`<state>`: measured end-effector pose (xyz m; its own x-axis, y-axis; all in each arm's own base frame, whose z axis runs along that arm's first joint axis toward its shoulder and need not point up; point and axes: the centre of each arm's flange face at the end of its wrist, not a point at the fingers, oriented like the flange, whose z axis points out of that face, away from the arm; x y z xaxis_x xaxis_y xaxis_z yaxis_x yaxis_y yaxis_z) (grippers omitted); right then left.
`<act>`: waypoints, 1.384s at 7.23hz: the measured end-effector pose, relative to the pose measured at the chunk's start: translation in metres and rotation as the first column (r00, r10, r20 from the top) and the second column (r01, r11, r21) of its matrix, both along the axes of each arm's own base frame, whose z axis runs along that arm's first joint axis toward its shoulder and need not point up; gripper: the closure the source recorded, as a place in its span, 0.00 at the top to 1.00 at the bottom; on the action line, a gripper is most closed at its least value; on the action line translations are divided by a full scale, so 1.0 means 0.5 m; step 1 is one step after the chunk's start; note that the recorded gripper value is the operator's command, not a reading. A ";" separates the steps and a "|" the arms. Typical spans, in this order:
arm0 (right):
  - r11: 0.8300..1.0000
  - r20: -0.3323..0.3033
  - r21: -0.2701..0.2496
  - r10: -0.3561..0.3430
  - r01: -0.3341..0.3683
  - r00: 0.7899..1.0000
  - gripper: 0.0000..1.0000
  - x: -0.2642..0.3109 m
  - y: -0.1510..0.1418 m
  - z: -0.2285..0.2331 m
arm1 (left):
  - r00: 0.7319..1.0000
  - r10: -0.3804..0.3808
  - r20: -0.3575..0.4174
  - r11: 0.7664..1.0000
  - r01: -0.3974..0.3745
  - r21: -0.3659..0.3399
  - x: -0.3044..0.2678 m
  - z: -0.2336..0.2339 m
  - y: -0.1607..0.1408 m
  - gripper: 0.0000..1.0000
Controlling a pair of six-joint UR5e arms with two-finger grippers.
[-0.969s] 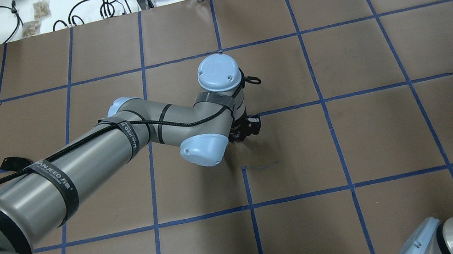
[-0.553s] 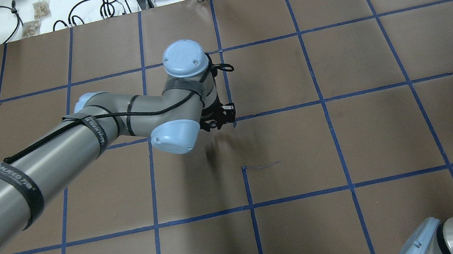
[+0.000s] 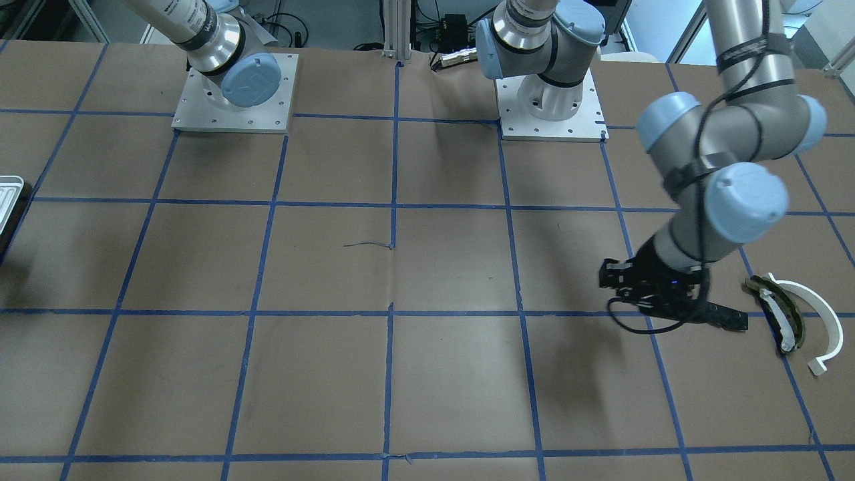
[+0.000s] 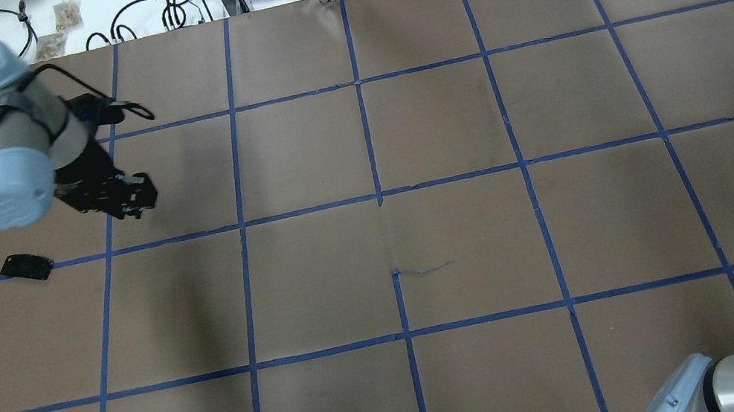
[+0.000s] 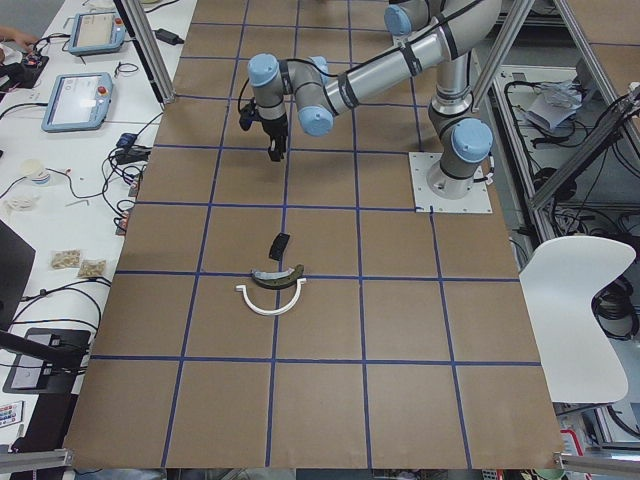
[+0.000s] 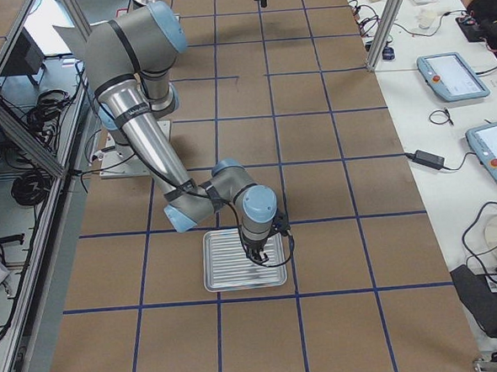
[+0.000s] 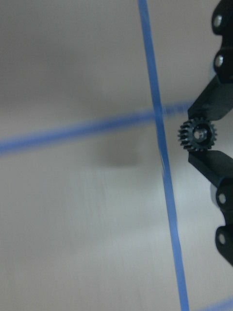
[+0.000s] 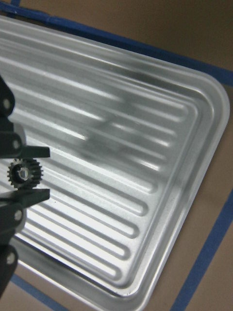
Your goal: Place bearing gear from tray to pile
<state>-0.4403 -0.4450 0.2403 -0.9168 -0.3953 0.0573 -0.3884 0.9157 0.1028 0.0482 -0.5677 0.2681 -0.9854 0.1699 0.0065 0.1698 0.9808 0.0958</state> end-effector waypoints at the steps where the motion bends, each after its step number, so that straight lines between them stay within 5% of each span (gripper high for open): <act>1: 1.000 -0.006 -0.009 -0.017 0.016 1.000 0.18 0.060 -0.031 0.055 | 1.000 0.000 -0.018 1.000 0.000 0.011 0.144 -0.031 0.036 0.00; 4: 0.994 -0.002 0.001 -0.105 0.105 0.994 0.18 0.390 -0.144 0.207 | 0.997 0.048 -0.062 0.999 -0.048 0.010 0.309 -0.121 0.126 0.00; 5: 0.988 0.004 0.022 -0.151 0.151 0.989 0.18 0.513 -0.163 0.233 | 0.995 0.064 -0.074 0.998 -0.063 0.014 0.321 -0.132 0.138 0.16; 6: 0.978 0.006 0.051 -0.201 0.200 0.980 0.18 0.633 -0.175 0.243 | 0.994 0.075 -0.078 0.997 -0.074 0.016 0.329 -0.138 0.142 0.65; 7: 0.963 0.000 0.071 -0.259 0.259 0.966 0.18 0.763 -0.184 0.243 | 0.994 0.082 -0.079 0.997 -0.081 0.015 0.335 -0.138 0.142 0.86; 10: 0.897 0.015 0.067 -0.439 0.438 0.898 0.17 1.152 -0.168 0.218 | 0.994 0.097 -0.058 0.995 -0.098 -0.015 0.344 -0.103 0.126 0.90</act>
<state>0.1360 -0.5293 0.3491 -0.9988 0.0453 0.0174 0.0475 0.9863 0.1580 0.2200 -0.5045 0.2164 -0.9954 0.0734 0.0614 0.0777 0.9944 0.0711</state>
